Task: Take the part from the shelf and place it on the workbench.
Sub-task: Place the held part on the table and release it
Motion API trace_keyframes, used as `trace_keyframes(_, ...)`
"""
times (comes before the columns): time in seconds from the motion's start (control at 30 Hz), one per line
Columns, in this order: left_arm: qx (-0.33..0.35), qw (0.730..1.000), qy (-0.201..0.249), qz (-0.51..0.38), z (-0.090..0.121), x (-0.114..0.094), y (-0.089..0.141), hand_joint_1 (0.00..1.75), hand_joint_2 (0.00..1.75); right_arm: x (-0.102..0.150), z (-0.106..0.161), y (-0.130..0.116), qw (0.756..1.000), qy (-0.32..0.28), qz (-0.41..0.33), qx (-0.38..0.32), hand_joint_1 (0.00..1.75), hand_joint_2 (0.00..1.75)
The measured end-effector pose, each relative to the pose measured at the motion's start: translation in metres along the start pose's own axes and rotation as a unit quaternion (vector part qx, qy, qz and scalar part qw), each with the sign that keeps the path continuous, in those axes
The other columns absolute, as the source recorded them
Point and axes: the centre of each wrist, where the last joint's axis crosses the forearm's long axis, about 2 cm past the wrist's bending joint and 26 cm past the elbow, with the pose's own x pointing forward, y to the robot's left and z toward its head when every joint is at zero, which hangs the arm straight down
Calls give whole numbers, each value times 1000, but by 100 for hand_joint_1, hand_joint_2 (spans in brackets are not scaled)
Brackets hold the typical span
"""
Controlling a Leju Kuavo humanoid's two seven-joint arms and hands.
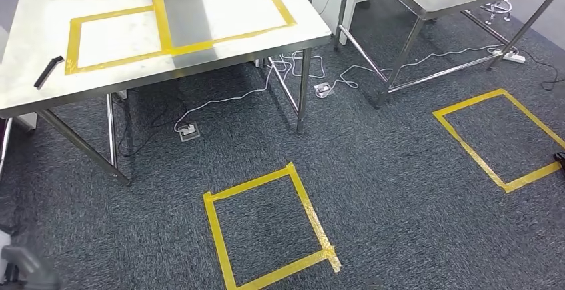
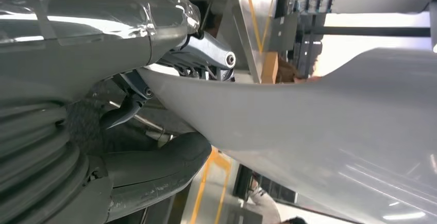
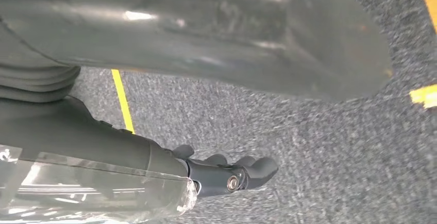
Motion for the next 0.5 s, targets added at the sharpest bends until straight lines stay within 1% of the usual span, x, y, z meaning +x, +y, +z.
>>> trace_keyframes(0.17,1,1000,-1,-1,-1,0,1,175,175,1,0,0,1000,-1,0,0,0,0)
trace_keyframes(0.33,0,1000,-2,-3,-1,0,1,175,175,-5,2,1,1000,3,1,3,0,0)
trace_keyframes(0.5,-1,1000,-4,-4,-1,0,1,175,175,-1,1,0,1000,-5,-3,7,0,0)
